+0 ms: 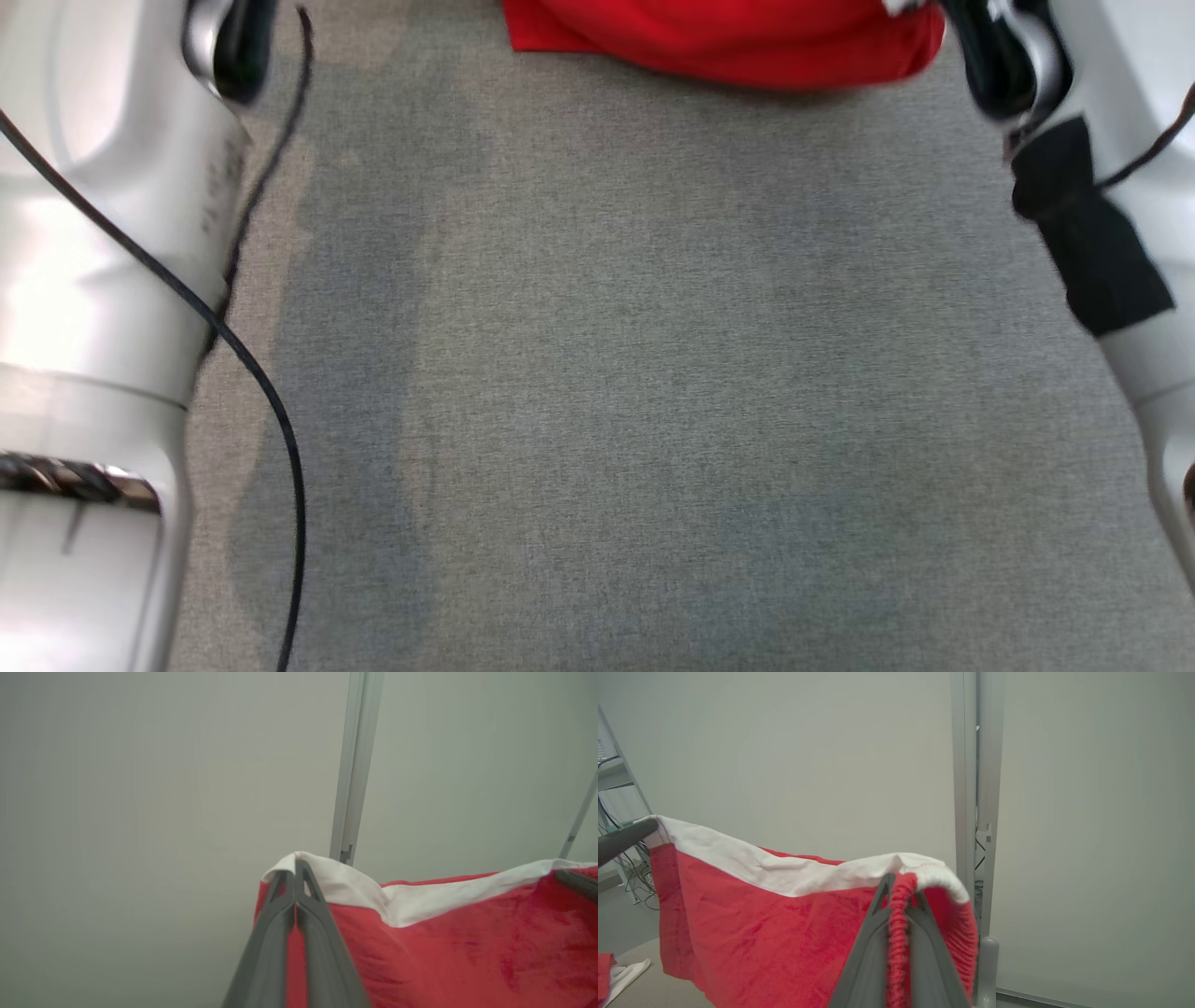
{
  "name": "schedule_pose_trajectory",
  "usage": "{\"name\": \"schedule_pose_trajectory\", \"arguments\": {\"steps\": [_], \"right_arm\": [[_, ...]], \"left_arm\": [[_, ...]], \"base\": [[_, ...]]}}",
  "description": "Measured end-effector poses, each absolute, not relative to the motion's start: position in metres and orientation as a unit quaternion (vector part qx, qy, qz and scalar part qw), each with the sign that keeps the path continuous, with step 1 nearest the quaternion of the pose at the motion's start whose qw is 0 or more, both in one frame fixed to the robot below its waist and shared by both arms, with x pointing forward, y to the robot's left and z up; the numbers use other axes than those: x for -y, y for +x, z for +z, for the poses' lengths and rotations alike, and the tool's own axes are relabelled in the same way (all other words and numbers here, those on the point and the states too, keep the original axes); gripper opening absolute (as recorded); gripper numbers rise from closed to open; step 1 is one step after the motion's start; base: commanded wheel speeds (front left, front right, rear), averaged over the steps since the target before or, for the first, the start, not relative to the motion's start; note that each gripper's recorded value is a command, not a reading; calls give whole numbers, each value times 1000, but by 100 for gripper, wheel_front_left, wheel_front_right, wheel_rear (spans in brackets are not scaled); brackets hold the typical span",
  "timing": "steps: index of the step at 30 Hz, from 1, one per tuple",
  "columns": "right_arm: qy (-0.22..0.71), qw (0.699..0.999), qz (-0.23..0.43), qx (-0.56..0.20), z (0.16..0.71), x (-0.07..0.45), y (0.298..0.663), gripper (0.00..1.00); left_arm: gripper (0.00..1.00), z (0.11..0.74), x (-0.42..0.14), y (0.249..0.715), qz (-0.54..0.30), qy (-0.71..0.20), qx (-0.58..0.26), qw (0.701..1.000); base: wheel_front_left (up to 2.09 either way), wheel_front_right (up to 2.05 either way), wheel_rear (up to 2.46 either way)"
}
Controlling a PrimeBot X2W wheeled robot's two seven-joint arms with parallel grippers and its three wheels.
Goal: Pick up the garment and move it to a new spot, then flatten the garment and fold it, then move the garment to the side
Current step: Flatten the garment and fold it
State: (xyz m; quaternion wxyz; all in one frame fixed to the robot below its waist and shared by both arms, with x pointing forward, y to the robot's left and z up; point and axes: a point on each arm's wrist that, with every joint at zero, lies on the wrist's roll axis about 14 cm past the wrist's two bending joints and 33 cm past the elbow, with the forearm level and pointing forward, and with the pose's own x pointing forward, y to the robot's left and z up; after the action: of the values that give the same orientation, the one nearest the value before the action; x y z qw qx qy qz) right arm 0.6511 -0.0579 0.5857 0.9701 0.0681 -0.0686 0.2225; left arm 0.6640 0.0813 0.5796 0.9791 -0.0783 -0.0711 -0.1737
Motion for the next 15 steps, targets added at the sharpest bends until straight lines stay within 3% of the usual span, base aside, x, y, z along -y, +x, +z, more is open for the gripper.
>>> {"name": "schedule_pose_trajectory", "arguments": {"steps": [7, 15], "right_arm": [[118, 965, 235, 6, 515, 55, 618, 0], [170, 952, 255, -19, 479, 51, 536, 0]], "left_arm": [[0, 503, -89, 629, -154, -131, 1, 979], [0, 491, -103, 563, -142, -151, 24, 978]], "base": [[0, 0, 0], [0, 0, 0]]}}
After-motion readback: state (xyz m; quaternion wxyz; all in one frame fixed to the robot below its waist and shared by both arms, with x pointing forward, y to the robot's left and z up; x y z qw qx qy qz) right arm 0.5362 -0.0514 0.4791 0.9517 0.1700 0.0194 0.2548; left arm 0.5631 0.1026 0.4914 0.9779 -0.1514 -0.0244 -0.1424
